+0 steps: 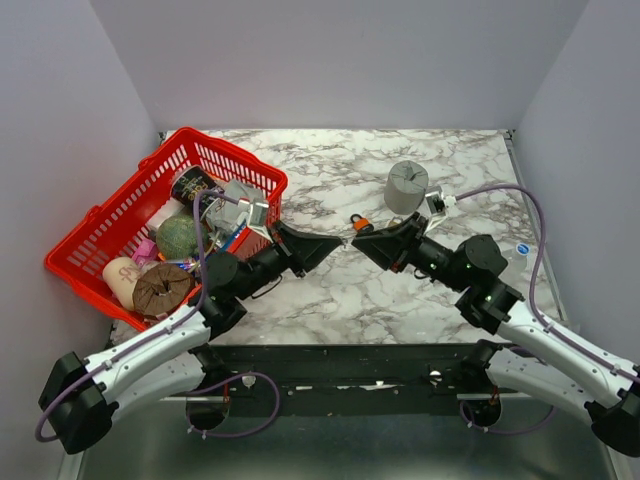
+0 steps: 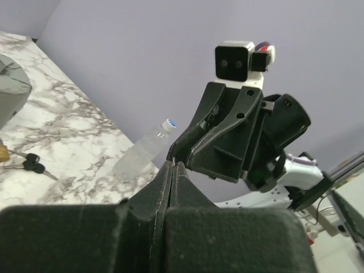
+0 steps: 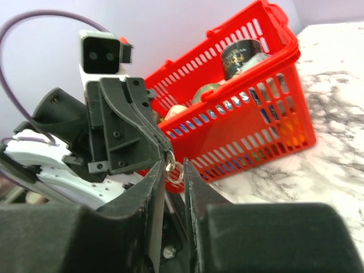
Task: Unlock with the key
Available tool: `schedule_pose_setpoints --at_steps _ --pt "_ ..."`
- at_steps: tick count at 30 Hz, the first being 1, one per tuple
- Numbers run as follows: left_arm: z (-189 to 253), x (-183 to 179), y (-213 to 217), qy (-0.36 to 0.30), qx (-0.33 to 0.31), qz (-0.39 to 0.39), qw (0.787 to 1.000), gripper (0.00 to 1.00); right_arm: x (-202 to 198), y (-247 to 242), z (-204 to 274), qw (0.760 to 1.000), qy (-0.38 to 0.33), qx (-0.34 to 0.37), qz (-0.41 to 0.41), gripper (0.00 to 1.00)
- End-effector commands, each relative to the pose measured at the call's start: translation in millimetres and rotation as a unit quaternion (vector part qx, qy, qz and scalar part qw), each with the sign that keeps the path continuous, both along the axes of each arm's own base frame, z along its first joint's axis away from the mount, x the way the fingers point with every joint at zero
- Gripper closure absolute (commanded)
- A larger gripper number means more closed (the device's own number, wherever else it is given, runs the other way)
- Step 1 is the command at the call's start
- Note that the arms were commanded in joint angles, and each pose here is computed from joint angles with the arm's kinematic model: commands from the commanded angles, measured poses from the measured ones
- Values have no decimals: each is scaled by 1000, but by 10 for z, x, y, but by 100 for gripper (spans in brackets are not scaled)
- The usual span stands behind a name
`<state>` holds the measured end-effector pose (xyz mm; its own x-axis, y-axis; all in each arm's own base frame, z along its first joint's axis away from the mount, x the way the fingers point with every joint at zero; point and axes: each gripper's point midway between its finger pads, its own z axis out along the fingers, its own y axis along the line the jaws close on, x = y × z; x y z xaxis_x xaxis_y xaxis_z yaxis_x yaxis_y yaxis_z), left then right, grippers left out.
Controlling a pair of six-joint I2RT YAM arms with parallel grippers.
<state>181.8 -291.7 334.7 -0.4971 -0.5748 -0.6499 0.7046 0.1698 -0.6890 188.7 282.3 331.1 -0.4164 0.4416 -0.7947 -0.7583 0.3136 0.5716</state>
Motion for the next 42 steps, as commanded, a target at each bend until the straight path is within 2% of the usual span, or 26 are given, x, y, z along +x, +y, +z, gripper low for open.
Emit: schedule_pose_setpoints --at_steps 1,3,4,5,6,7,9,11,15,16,19,22,33,42 --pt "-102 -131 33 -55 76 -65 993 100 -48 -108 174 996 -60 -60 -6 58" --pt "-168 -192 50 -64 100 -107 987 100 -104 -142 98 993 -59 -97 4 53" --pt "-194 -126 101 -63 113 -112 985 100 -171 -145 195 990 -85 -108 19 46" --pt "-241 -279 100 -74 127 -163 976 100 -231 -143 127 988 -81 -128 38 43" --pt "-266 -309 109 -92 140 -178 970 100 -278 -116 67 984 -75 -147 59 41" --pt "-303 -351 107 -92 154 -201 963 100 -406 -78 44 978 -88 -160 101 39" --pt "-344 -493 114 -122 174 -247 946 100 -486 -39 -6 970 -75 -184 138 39" --pt "-345 -538 114 -129 183 -268 937 100 -578 -21 -86 961 -69 -204 175 40" --pt "-347 -643 127 -149 185 -304 923 100 -616 48 -254 948 -52 -228 215 46" --pt "-359 -642 122 -149 185 -307 921 100 -607 89 -331 944 -44 -236 227 52" --pt "-369 -665 124 -152 184 -316 918 100 -639 133 -405 936 -36 -243 251 60" --pt "-420 -667 127 -148 190 -316 918 100 -631 158 -469 933 -32 -249 257 63" --pt "-529 -617 113 -141 205 -316 915 100 -751 260 -498 928 -23 -223 296 69" --pt "-552 -608 111 -139 208 -316 915 100 -736 348 -610 924 -11 -233 304 73"
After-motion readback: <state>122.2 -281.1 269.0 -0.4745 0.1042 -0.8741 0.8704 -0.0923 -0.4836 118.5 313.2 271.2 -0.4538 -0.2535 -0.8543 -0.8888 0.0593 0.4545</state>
